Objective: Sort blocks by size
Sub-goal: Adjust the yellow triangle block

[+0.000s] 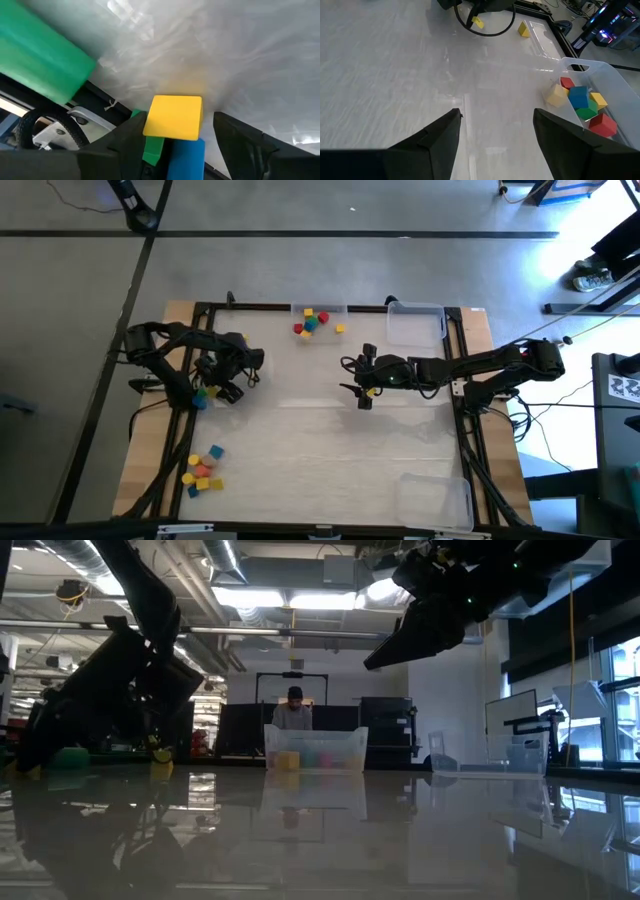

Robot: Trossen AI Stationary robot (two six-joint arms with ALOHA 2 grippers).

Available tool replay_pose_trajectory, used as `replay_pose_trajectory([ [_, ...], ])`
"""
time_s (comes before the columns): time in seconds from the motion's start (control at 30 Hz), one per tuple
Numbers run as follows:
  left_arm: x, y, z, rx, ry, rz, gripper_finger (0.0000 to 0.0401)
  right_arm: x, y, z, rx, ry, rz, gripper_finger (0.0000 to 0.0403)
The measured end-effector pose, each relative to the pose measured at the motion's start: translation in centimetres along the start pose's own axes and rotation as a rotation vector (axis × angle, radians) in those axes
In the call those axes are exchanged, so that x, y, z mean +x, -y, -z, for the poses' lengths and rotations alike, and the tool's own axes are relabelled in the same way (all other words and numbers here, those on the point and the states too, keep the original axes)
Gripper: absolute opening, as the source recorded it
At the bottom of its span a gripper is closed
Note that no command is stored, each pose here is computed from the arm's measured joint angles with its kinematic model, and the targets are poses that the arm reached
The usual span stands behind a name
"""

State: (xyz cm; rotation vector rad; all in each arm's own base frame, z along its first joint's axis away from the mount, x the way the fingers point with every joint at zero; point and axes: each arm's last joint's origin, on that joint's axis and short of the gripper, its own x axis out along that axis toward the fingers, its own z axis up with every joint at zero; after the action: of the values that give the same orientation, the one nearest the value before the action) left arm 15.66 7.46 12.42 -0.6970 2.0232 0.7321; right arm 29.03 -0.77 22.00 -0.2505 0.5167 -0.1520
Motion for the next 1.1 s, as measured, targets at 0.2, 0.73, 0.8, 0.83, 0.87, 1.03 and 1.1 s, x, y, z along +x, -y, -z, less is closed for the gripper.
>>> replay_pose_trajectory([
  [0.2,0.0,0.0,-0.1,0.017,0.01,0.002,0.016,0.0,0.0,0.0,0.0,0.0,0.0,0.025],
  [0.73,-0.1,0.5,0.0,0.118,0.033,-0.012,0.0136,0.0,0.0,0.0,0.0,0.0,0.0,0.025],
  [0.8,-0.5,0.8,0.0,0.146,0.065,-0.009,0.0132,0.0,0.0,0.0,0.0,0.0,0.0,0.025],
  [0.83,-0.9,1.1,0.1,0.166,0.091,-0.005,0.013,0.0,0.0,0.0,0.0,0.0,0.0,0.025],
  [0.87,-1.4,1.3,0.1,0.181,0.122,0.001,0.0129,0.0,0.0,0.0,0.0,0.0,0.0,0.025],
  [1.03,-4.0,2.6,0.1,0.23,0.34,0.073,0.0134,0.0,0.0,-0.1,0.002,0.008,0.002,0.025],
  [1.1,-4.6,3.1,-0.2,0.245,0.447,0.115,0.0136,0.0,0.0,-0.1,0.002,0.009,0.002,0.025],
])
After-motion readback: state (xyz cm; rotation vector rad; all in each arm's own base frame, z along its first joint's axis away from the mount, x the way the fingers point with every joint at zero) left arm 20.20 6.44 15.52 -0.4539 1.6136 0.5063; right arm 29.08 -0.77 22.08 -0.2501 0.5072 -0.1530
